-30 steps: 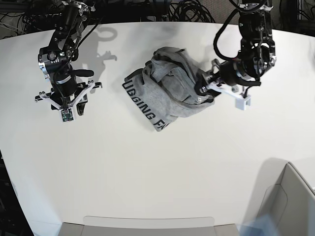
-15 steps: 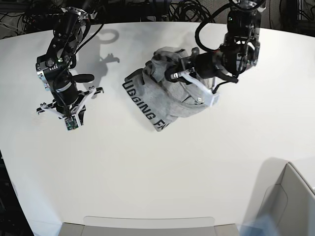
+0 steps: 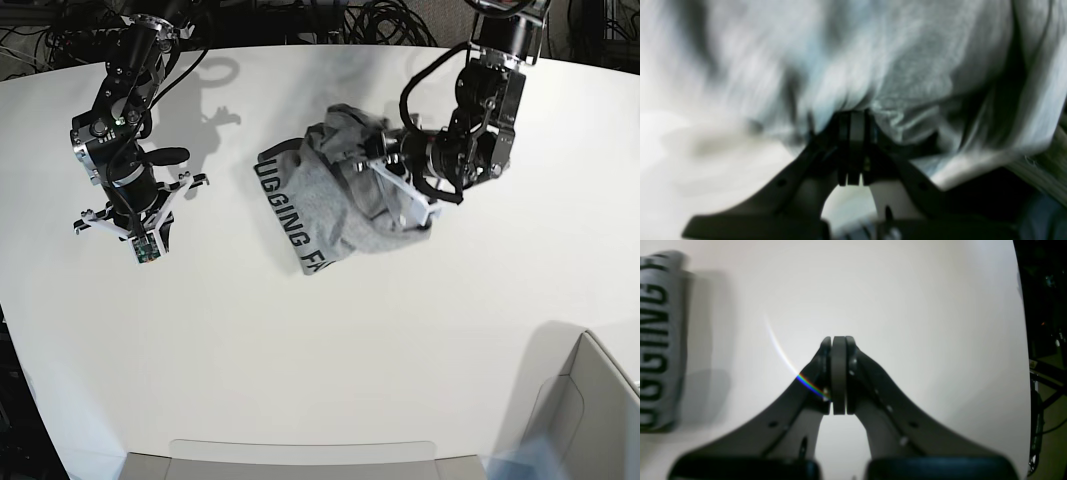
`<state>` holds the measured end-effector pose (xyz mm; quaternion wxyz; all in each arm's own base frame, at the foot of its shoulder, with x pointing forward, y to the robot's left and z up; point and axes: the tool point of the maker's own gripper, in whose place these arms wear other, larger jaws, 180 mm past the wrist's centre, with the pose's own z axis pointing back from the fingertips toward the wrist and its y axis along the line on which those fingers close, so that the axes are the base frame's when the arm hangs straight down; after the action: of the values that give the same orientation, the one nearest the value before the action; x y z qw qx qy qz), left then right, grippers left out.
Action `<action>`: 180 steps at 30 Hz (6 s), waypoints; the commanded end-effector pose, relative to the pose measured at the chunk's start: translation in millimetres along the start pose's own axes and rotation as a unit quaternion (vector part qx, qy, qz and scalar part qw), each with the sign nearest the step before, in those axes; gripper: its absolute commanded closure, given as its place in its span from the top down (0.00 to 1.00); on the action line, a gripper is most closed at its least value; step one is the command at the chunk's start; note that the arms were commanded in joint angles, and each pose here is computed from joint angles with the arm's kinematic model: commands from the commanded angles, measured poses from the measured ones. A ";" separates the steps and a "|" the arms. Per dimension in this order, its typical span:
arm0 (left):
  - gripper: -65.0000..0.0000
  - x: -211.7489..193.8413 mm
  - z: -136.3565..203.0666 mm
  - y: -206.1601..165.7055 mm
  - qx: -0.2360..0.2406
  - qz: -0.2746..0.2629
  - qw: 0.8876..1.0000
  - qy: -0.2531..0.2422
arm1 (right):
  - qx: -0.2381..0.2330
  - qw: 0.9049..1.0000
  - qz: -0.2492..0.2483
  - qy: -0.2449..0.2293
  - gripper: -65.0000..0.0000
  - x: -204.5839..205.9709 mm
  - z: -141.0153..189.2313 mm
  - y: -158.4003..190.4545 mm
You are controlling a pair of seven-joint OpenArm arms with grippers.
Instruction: Fold the T-shirt properly
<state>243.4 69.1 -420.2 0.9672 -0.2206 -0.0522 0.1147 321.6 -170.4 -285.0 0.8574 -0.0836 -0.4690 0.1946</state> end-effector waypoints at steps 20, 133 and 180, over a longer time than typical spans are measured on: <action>0.00 62.5 111.9 -66.8 -0.080 -0.064 0.972 -0.214 | 0.103 0.985 0.075 -0.116 0.00 55.0 -19.6 47.0; 0.00 102.3 223.9 142.5 0.165 -0.153 0.780 -0.584 | 0.150 0.956 -0.076 -0.242 0.00 23.4 45.5 86.5; 0.00 -378.3 53.3 284.2 0.321 -0.125 0.921 -0.182 | 0.027 0.918 -0.284 0.274 0.00 -415.3 131.6 100.7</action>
<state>-169.4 248.0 -514.5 0.9618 0.1405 -0.2323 0.0361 -10.2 -251.9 -570.4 0.9727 0.0284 -0.2157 -0.0809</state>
